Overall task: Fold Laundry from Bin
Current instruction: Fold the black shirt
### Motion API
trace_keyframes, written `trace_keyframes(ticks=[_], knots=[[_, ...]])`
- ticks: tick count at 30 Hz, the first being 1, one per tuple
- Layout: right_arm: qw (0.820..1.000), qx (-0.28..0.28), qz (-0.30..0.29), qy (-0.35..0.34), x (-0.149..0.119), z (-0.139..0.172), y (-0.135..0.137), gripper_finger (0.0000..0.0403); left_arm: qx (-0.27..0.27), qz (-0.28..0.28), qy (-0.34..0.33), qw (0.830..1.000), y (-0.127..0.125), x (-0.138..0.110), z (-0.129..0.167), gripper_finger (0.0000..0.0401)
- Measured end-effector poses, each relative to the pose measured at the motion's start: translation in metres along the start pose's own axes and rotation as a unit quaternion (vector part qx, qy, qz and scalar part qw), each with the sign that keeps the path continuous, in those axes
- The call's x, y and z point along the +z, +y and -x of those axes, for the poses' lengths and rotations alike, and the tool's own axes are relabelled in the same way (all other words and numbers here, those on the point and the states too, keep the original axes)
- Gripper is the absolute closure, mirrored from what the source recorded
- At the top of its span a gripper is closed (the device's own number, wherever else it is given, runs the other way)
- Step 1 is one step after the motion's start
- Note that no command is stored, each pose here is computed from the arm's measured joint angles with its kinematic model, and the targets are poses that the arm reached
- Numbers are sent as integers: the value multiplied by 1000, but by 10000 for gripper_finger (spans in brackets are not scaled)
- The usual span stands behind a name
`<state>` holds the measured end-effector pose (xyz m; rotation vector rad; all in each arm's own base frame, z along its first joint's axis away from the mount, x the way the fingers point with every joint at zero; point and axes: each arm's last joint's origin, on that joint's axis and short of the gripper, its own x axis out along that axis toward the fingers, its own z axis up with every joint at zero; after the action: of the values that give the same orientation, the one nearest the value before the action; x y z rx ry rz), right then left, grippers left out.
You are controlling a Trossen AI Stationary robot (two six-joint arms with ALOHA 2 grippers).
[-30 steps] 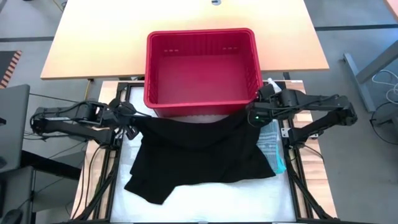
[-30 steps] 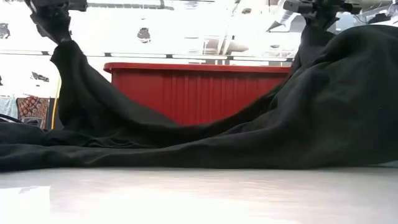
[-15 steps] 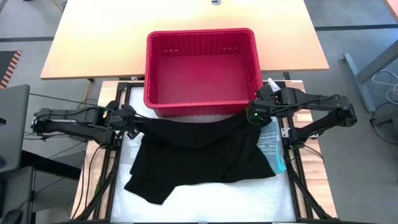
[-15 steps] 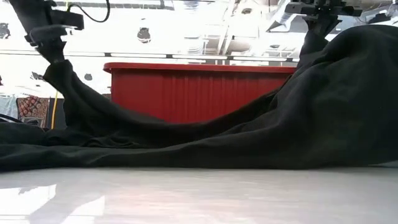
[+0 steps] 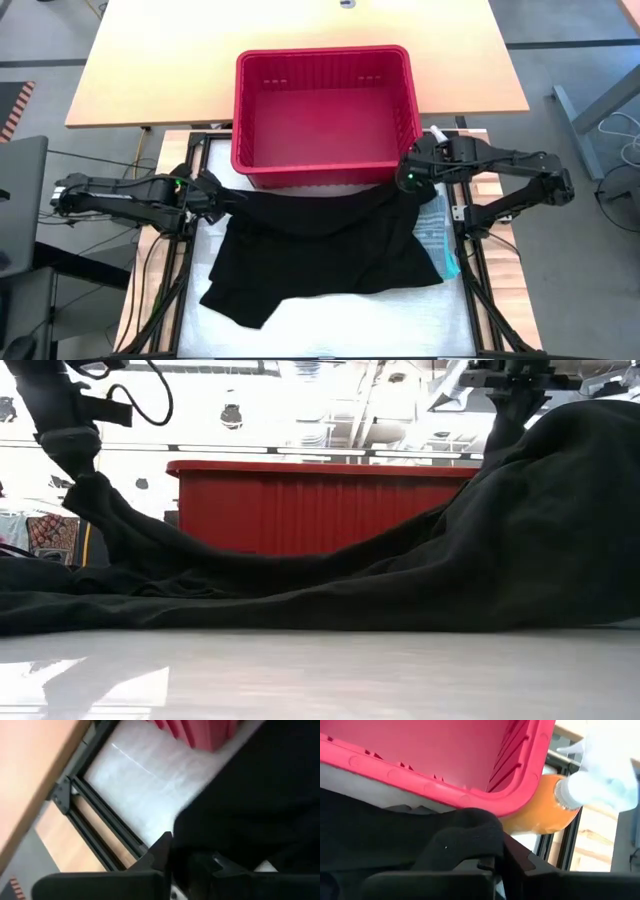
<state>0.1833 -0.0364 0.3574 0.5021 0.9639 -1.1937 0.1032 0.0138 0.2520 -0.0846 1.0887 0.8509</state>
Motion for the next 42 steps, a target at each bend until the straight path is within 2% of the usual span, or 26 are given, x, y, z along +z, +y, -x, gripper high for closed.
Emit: trace_keyframes(ticks=[10,15,19,22,24,27,29,31,34,37,42], knots=[[999,-7,13,40,12,-11,-11,231,-22,18,19,999,12,7,22,294],[996,10,17,83,18,-17,-16,185,-68,46,-3,997,24,21,50,285],[995,18,20,93,24,-18,-22,181,-125,77,-56,988,33,37,76,285],[996,32,18,77,35,-9,-29,186,-216,65,-115,968,34,52,95,285],[997,45,13,59,43,2,-34,191,-286,45,-155,945,33,62,107,285],[997,71,-3,25,54,21,-42,197,-384,1,-208,900,27,73,119,285],[995,102,-1,6,59,36,-45,199,-433,-38,-213,875,18,77,122,285],[992,126,2,-13,60,50,-46,199,-460,-71,-203,861,11,78,123,285],[990,135,-22,-31,60,61,-47,200,-454,-104,-198,863,1,80,121,285],[991,129,-34,-23,59,58,-46,200,-431,-122,-205,870,-6,83,118,285],[989,134,19,59,53,29,-33,200,-420,-139,-182,878,-18,88,110,285]])
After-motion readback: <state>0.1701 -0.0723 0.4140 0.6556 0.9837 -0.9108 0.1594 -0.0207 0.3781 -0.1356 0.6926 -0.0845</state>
